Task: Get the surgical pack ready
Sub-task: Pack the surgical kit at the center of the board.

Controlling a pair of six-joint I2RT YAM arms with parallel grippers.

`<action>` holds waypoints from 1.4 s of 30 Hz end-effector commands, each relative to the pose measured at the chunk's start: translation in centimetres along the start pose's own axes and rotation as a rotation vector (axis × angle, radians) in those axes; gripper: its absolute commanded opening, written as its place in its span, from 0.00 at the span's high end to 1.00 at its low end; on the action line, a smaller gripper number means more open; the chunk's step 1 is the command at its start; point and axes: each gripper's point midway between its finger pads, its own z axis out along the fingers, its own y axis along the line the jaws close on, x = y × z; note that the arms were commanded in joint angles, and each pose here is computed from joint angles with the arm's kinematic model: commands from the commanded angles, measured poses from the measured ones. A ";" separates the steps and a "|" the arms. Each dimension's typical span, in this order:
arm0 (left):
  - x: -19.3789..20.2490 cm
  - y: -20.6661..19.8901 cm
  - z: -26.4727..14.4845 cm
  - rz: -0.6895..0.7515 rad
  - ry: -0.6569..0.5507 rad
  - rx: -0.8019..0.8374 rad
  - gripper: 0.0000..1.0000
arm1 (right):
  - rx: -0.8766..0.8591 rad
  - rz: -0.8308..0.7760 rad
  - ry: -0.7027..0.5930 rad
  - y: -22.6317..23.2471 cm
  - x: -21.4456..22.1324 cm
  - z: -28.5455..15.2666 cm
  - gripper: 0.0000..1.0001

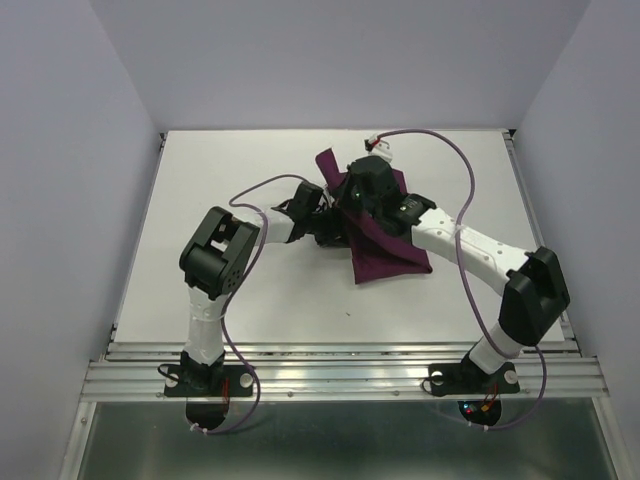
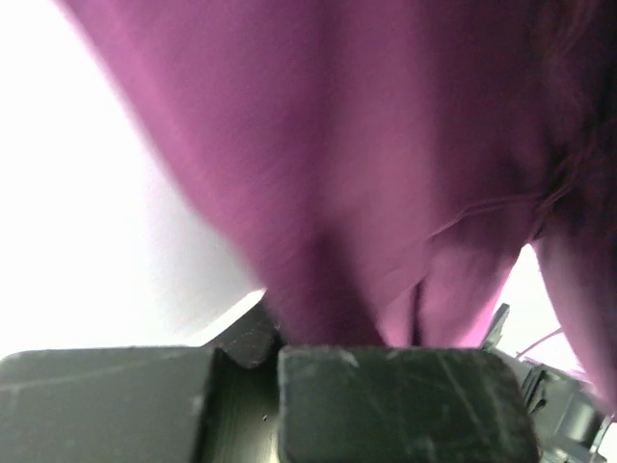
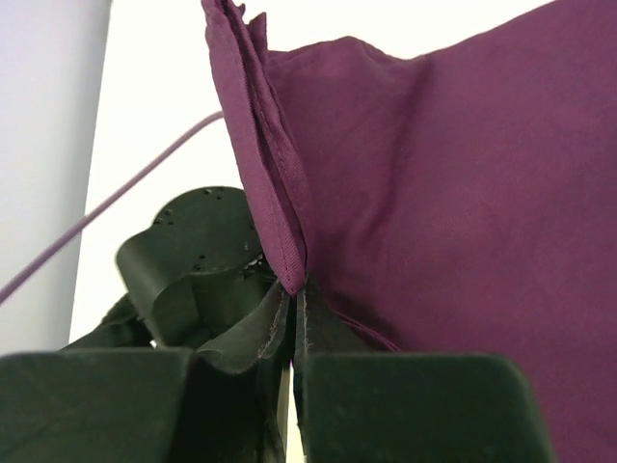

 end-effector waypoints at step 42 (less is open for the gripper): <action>-9.7 7.3 -23.6 -0.067 -0.450 -0.145 0.77 | -0.176 -0.381 0.231 1.3 13.3 -7.3 0.33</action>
